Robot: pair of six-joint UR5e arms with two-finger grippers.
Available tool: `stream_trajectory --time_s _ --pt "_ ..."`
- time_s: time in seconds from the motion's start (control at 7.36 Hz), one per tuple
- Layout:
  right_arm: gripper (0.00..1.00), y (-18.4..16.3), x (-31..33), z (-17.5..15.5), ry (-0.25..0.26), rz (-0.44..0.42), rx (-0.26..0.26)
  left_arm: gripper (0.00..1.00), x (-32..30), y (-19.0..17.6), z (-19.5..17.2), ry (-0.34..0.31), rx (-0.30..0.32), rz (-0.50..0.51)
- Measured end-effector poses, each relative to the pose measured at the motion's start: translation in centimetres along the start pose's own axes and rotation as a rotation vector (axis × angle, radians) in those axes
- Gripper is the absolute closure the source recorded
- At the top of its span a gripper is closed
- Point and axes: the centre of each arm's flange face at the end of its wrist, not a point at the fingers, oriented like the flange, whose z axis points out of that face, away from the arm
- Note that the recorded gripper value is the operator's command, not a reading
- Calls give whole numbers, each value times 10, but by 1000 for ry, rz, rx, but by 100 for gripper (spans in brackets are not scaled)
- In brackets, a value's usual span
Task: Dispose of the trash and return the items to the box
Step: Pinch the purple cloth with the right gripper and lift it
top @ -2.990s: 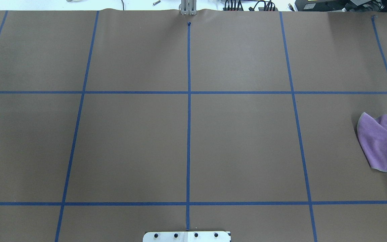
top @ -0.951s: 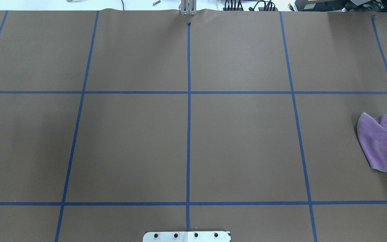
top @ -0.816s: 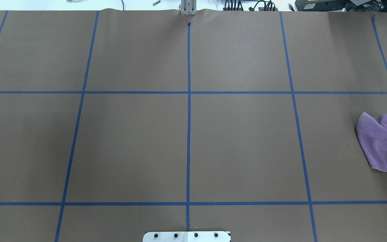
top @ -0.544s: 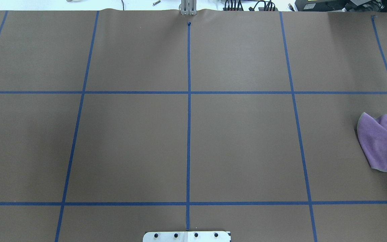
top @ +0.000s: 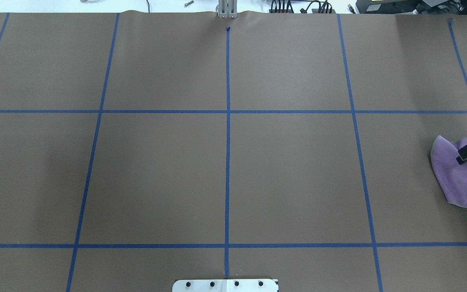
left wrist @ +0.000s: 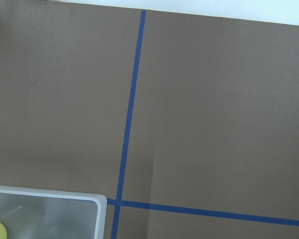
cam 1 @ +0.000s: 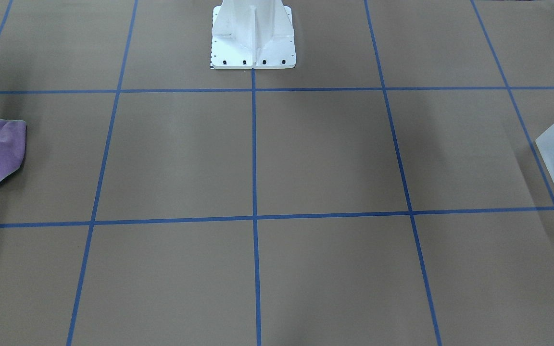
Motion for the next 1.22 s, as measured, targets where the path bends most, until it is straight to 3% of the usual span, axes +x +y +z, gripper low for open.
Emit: stream_trajectory --time_s 0.14,0.27,0.82,0.95,1.22 --pt "30 -1 5 15 3 -14 -5 2 2 0 -1 0 1 2" --pt "99 -2 5 22 3 -20 -8 2 2 1 -1 0 2 3" --pt "100 -13 -18 7 -24 -52 27 2 2 1 0 -1 0 4" --pt "100 -14 -29 -9 -36 -63 47 2 2 1 0 -1 0 4" --pt "100 -11 -33 -75 -72 -23 121 2 3 1 -1 1 1 4"
